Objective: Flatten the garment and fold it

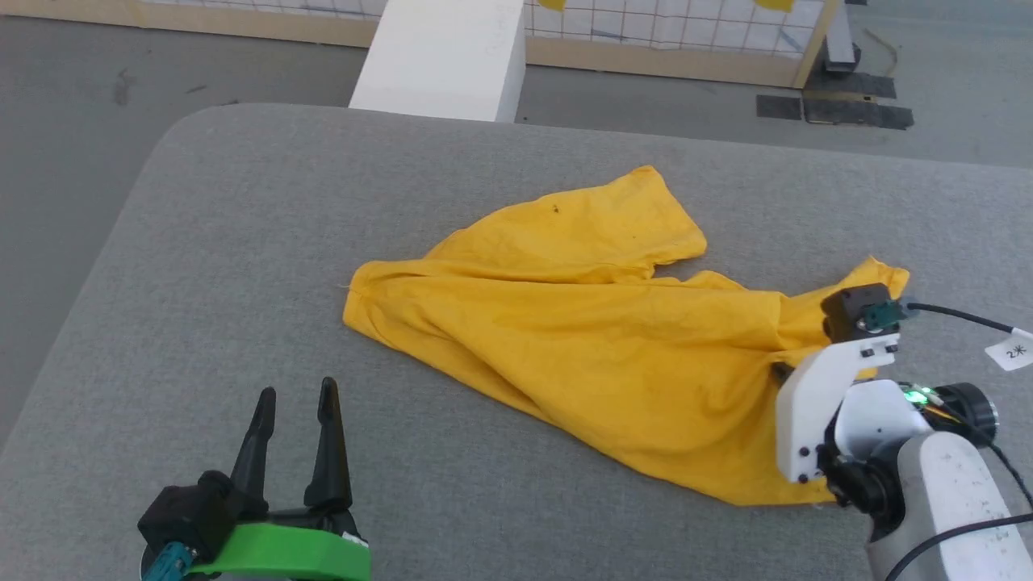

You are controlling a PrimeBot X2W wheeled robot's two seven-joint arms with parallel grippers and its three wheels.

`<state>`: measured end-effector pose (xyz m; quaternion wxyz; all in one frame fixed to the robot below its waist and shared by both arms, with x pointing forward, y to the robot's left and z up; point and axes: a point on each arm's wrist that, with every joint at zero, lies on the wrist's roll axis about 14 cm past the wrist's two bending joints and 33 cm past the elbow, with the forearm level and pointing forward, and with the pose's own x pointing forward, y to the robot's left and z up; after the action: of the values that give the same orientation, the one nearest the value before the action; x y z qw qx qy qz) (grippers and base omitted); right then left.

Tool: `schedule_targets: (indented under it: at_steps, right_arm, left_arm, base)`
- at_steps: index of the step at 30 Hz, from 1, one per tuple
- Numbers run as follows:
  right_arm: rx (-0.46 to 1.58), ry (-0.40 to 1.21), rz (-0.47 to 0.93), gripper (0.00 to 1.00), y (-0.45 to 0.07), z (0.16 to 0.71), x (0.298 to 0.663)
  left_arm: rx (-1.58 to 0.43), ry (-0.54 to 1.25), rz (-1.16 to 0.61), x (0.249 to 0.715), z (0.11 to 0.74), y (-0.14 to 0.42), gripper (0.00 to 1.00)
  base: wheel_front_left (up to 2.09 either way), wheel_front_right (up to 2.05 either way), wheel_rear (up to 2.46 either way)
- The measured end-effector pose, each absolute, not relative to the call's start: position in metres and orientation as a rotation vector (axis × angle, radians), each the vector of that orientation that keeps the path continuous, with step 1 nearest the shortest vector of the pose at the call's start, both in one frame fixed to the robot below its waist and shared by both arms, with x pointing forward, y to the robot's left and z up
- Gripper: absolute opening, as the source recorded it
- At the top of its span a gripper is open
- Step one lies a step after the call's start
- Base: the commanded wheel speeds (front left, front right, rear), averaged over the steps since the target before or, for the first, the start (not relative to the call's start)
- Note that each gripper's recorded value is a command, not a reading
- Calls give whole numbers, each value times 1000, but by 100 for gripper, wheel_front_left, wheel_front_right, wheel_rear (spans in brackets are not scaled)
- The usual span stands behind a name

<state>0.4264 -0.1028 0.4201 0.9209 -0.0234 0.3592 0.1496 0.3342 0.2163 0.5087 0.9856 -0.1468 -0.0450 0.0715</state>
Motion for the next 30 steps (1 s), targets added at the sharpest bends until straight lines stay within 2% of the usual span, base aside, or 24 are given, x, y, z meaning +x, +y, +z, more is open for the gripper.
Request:
schedule_targets:
  at_steps: [3, 5, 7, 11, 17, 18, 19, 20, 25, 30]
  right_arm:
    - [2, 797, 393, 0, -84, 423, 402]
    - [1, 921, 540, 0, -60, 412, 357]
    - [94, 1039, 606, 0, -52, 405, 317]
    - [151, 1170, 659, 0, -52, 400, 268]
    - [181, 1265, 695, 1, -41, 387, 235]
    - [171, 1254, 695, 27, -40, 385, 237]
    - [160, 1231, 689, 70, -40, 384, 242]
    - [151, 1205, 685, 100, -39, 384, 249]
    - [148, 1037, 699, 100, -30, 409, 293]
    - [168, 734, 707, 100, -25, 476, 361]
  left_arm:
    - [-299, -85, 125, 338, 507, 212, 100]
    - [-303, -78, 107, 342, 505, 208, 100]
    - [-305, -69, 96, 345, 502, 205, 100]
    - [-310, -46, 75, 350, 495, 199, 100]
    - [-314, -12, 58, 357, 483, 196, 100]
    - [-313, -9, 58, 357, 482, 197, 100]
    - [-312, -6, 61, 358, 481, 198, 100]
    - [-311, -4, 64, 358, 480, 199, 100]
    - [-308, 0, 70, 358, 478, 202, 100]
    - [-309, -4, 76, 357, 479, 204, 100]
  base:
    - [0, 0, 0]
    - [0, 0, 0]
    - [0, 0, 0]
    - [0, 0, 0]
    - [0, 0, 0]
    - [0, 0, 0]
    - [0, 0, 0]
    - [0, 0, 0]
    - [0, 0, 0]
    - [0, 0, 0]
